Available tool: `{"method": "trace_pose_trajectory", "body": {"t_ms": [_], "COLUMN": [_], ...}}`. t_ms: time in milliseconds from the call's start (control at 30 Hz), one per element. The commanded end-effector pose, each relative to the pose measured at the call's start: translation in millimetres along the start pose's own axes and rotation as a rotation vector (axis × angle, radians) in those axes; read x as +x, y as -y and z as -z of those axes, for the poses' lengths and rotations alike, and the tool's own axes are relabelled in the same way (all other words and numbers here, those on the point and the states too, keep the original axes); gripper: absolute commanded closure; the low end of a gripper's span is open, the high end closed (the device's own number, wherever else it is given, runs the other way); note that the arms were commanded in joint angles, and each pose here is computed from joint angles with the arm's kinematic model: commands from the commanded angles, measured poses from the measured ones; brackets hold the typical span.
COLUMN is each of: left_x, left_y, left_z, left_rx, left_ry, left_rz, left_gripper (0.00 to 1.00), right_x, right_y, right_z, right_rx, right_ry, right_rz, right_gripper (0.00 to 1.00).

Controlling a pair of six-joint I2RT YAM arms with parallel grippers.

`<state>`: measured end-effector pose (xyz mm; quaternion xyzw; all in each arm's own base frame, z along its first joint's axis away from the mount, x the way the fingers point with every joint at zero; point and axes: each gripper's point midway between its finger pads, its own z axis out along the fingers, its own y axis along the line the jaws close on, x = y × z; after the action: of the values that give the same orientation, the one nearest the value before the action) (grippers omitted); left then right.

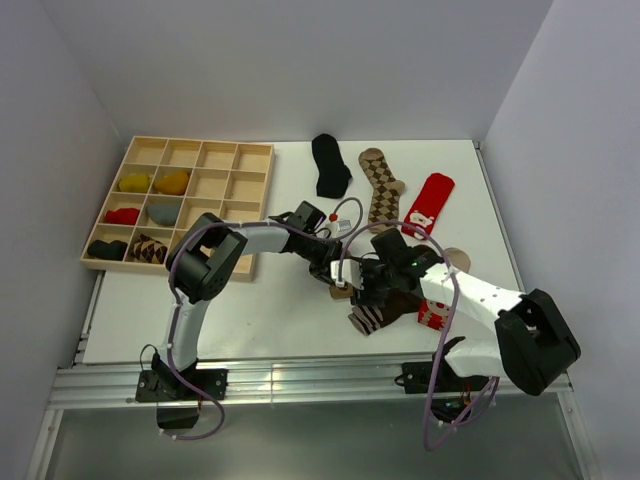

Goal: Roll the socks
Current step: Roll the sock at the center of the board.

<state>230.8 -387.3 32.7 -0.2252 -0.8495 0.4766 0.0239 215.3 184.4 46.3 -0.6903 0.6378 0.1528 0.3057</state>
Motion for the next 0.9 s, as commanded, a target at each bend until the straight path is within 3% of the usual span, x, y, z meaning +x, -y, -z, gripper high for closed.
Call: {"method": "trace_pose_trajectory", "body": {"t_ms": [0,300,400,500,533,600,867], "left_x": [25.7,24.4,26.0,26.0,25.5,23.5,-8.3], "left_y": [-32.6,-30.4,-32.9,-33.0,-31.3,-27.8,-20.2], "left_z": [-9.0,-9.4,-11.0,-12.2,-12.2,-11.2,10.0], "left_rx": [-0.093,-0.071,-0.072,-0.064,-0.057,-0.044,-0.149], "left_ry": [-0.077,-0.072,-0.073,-0.065,-0.061,-0.043,0.165], "left_rz": [0.114,0.121,0.132,0.138,0.145,0.131,0.047], "left_gripper": [0.96,0.96,0.95,0.92,0.90,0.85,0.63], "right_x": [-7.3,-2.1,-1.7,0.7,1.8,1.8,13.0], "right_y": [19.4,16.2,16.9,17.9,18.2,18.2,0.4], "right_z": [-6.3,-26.6,-30.6,-34.5,-35.4,-35.2,-29.0], "right_rx": [0.071,0.055,0.049,0.036,0.032,0.030,-0.099], "right_ry": [0.005,-0.047,-0.052,-0.070,-0.076,-0.080,-0.144], "right_rz": [0.034,0.056,0.046,0.032,0.025,0.015,-0.071], "right_gripper": [0.30,0.35,0.41,0.57,0.72,0.80,0.82]}}
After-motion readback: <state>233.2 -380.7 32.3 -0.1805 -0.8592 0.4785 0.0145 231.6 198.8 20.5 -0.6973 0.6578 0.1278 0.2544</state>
